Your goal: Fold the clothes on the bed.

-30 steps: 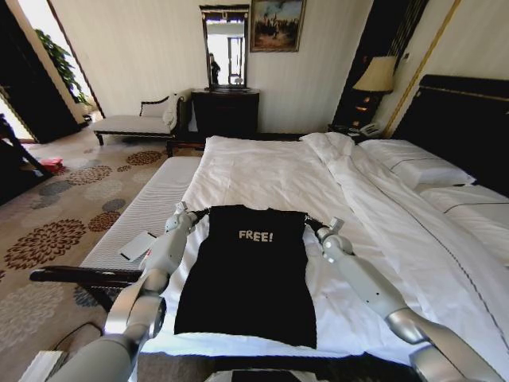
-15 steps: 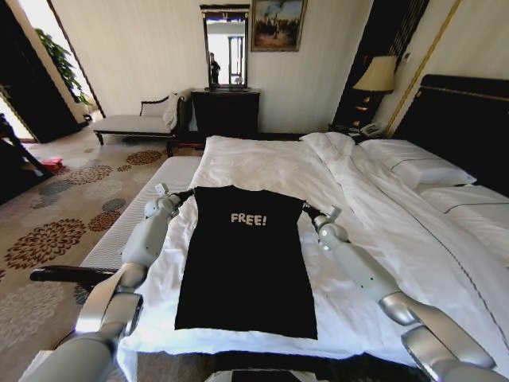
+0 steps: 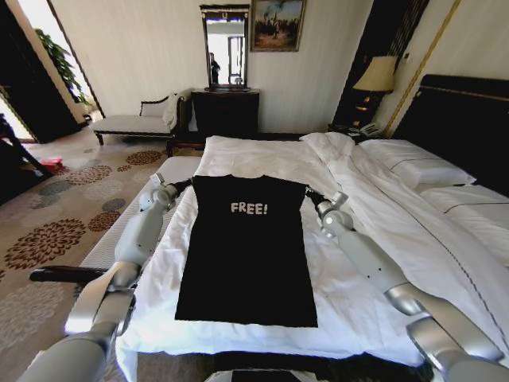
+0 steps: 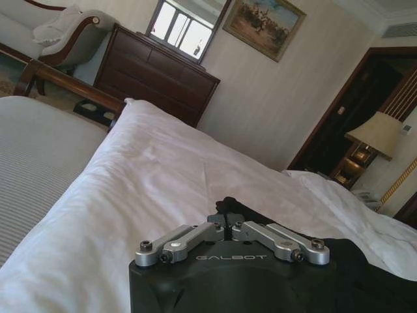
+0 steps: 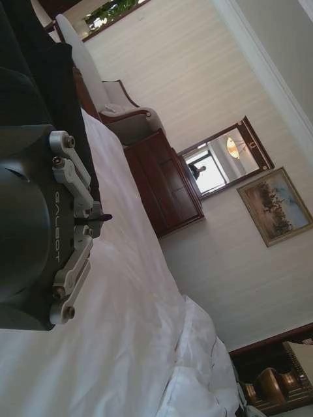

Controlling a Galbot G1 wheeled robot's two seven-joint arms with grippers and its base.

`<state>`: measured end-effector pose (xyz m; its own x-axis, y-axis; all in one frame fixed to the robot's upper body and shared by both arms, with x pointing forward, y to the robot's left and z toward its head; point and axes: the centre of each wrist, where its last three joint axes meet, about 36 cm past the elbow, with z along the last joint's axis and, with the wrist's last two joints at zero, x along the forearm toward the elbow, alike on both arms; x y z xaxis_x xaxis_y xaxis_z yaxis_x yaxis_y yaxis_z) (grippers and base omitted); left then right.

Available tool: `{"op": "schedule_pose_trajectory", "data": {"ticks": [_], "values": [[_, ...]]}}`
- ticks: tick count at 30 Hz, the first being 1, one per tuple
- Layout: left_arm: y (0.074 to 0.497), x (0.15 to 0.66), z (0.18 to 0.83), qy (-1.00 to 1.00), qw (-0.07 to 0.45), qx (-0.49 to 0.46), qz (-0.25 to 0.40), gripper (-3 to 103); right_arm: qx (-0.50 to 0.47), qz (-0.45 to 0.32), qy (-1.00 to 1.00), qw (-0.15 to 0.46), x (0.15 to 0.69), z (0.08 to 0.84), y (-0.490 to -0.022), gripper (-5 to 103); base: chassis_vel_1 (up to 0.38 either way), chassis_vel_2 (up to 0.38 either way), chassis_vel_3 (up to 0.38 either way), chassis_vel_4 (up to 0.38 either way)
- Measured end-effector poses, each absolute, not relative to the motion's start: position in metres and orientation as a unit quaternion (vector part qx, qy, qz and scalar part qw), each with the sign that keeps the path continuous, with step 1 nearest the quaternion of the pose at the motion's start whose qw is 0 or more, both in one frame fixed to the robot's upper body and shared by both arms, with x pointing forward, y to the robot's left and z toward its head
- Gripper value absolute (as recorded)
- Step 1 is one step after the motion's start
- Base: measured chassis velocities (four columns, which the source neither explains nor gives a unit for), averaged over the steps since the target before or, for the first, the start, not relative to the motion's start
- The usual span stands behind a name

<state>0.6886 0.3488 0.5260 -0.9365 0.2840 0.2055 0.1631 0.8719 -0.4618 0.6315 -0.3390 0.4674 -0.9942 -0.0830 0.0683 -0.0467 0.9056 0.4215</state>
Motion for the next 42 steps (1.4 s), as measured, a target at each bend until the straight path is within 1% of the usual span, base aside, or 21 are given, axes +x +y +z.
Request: {"op": "schedule_pose_trajectory", "data": {"ticks": [4,7,8,10,12,13,18,19,23,24,26,28,30,34,35,39,42], "values": [[0.349,0.672,0.524,-0.958,0.146,-0.121,0.216,0,0.037,-0.209,-0.976,0.05,0.62,0.462,-0.337,0,0.0,0.0,0.0,0.0],[0.343,0.632,0.523,-0.956,0.157,-0.14,0.203,0,0.061,-0.191,-0.978,0.063,0.59,0.46,-0.333,0,0.0,0.0,0.0,0.0],[0.343,0.632,0.523,-0.956,0.157,-0.14,0.203,0,0.061,-0.191,-0.978,0.063,0.59,0.46,-0.333,0,0.0,0.0,0.0,0.0],[0.34,0.593,0.523,-0.955,0.163,-0.163,0.189,0,0.078,-0.19,-0.976,0.07,0.566,0.463,-0.334,0,0.0,0.0,0.0,0.0],[0.349,0.564,0.521,-0.955,0.171,-0.164,0.177,0,0.083,-0.187,-0.976,0.074,0.544,0.466,-0.339,0,0.0,0.0,0.0,0.0],[0.349,0.564,0.521,-0.955,0.171,-0.164,0.177,0,0.083,-0.187,-0.976,0.074,0.544,0.466,-0.339,0,0.0,0.0,0.0,0.0],[0.37,0.496,0.511,-0.956,0.194,-0.159,0.151,0,0.079,-0.189,-0.974,0.1,0.495,0.452,-0.344,0,0.0,0.0,0.0,0.0],[0.37,0.496,0.511,-0.956,0.194,-0.159,0.151,0,0.079,-0.189,-0.974,0.1,0.495,0.452,-0.344,0,0.0,0.0,0.0,0.0],[0.367,0.444,0.511,-0.955,0.2,-0.171,0.137,0,0.071,-0.189,-0.972,0.117,0.466,0.445,-0.341,0,0.0,0.0,0.0,0.0],[0.367,0.444,0.511,-0.955,0.2,-0.171,0.137,0,0.071,-0.189,-0.972,0.117,0.466,0.445,-0.341,0,0.0,0.0,0.0,0.0],[0.365,0.425,0.512,-0.954,0.204,-0.174,0.133,0,0.064,-0.19,-0.972,0.123,0.456,0.444,-0.34,0,0.0,0.0,0.0,0.0],[0.362,0.403,0.506,-0.952,0.218,-0.175,0.126,0,0.062,-0.189,-0.971,0.13,0.444,0.444,-0.338,0,0.0,0.0,0.0,0.0],[0.362,0.398,0.503,-0.951,0.223,-0.174,0.124,0,0.062,-0.189,-0.971,0.133,0.44,0.443,-0.337,0,0.0,0.0,0.0,0.0],[0.359,0.371,0.479,-0.947,0.261,-0.161,0.095,0,0.057,-0.178,-0.968,0.166,0.402,0.425,-0.33,0,0.0,0.0,0.0,0.0],[0.359,0.371,0.479,-0.947,0.261,-0.161,0.095,0,0.057,-0.178,-0.968,0.166,0.402,0.425,-0.33,0,0.0,0.0,0.0,0.0],[0.354,0.355,0.475,-0.945,0.275,-0.161,0.076,0,0.046,-0.163,-0.967,0.189,0.362,0.409,-0.328,0,0.0,0.0,0.0,0.0],[0.355,0.35,0.479,-0.944,0.28,-0.159,0.065,0,0.042,-0.164,-0.967,0.189,0.353,0.411,-0.327,0,0.0,0.0,0.0,0.0]]}}
